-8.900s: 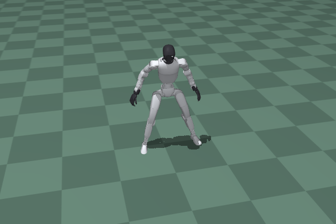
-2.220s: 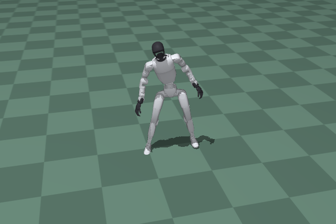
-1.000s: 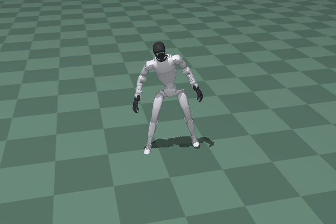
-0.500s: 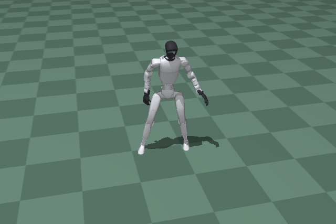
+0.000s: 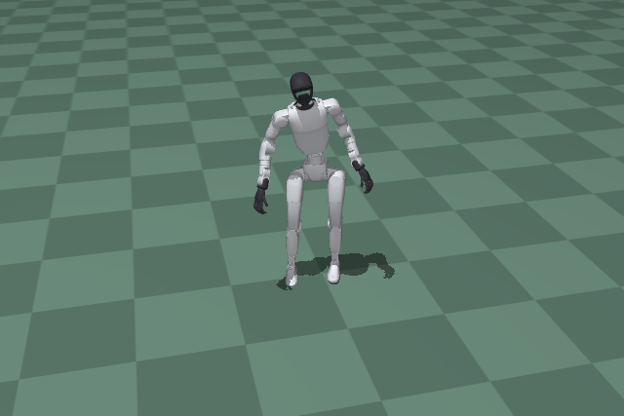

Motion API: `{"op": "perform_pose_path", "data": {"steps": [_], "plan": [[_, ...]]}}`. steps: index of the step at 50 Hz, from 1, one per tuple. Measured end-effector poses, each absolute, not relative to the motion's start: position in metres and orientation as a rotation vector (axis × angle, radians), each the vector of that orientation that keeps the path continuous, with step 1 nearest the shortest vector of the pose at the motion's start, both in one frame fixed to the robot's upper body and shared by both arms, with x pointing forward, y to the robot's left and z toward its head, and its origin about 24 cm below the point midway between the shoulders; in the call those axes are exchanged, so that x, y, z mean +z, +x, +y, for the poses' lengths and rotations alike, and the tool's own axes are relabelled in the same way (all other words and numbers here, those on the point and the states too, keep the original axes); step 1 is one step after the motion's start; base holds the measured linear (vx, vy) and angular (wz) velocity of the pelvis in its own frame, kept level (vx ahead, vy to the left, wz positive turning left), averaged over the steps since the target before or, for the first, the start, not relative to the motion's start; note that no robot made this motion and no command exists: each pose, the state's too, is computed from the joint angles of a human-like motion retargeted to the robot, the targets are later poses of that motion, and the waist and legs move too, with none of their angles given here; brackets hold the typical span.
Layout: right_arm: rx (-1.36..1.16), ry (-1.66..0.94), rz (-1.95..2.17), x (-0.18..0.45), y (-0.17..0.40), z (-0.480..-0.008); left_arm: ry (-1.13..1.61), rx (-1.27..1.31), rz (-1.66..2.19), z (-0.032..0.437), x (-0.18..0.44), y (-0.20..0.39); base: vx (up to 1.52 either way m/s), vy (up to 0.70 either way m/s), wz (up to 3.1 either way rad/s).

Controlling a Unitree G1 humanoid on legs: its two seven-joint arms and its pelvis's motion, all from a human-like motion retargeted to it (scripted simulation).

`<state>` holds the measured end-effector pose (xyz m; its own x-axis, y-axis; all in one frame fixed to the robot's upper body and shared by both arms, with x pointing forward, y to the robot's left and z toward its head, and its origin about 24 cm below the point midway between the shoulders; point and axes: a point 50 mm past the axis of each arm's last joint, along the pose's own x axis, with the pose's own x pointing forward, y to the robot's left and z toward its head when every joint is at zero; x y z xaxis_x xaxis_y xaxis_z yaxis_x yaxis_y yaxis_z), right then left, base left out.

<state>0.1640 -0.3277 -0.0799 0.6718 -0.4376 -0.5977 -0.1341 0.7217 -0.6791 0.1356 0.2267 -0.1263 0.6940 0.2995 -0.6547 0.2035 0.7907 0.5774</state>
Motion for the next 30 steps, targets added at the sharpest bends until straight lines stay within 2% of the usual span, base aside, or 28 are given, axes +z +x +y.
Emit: {"op": "perform_pose_path", "data": {"steps": [6,11,17,23,30], "plan": [[-0.248,-0.846,0.613,-0.036,0.219,-0.334,0.67,0.057,0.919,0.225,-0.138,0.095,-0.08,0.18,-0.46],[-0.291,-0.747,0.506,-0.018,0.236,-0.33,0.565,0.069,1.107,0.233,-0.153,0.063,-0.08,0.22,0.45],[-0.406,-0.649,0.635,-0.045,0.198,-0.342,0.542,0.088,1.141,0.248,-0.153,0.065,-0.12,0.3,0.44],[-0.401,-0.79,0.93,-0.083,0.151,-0.351,0.397,0.272,1.032,0.255,-0.144,0.099,-0.17,0.42,0.23],[-0.432,-0.701,1.027,-0.105,0.113,-0.342,0.641,0.103,0.85,0.261,-0.123,0.134,-0.2,0.56,0.46]]}}
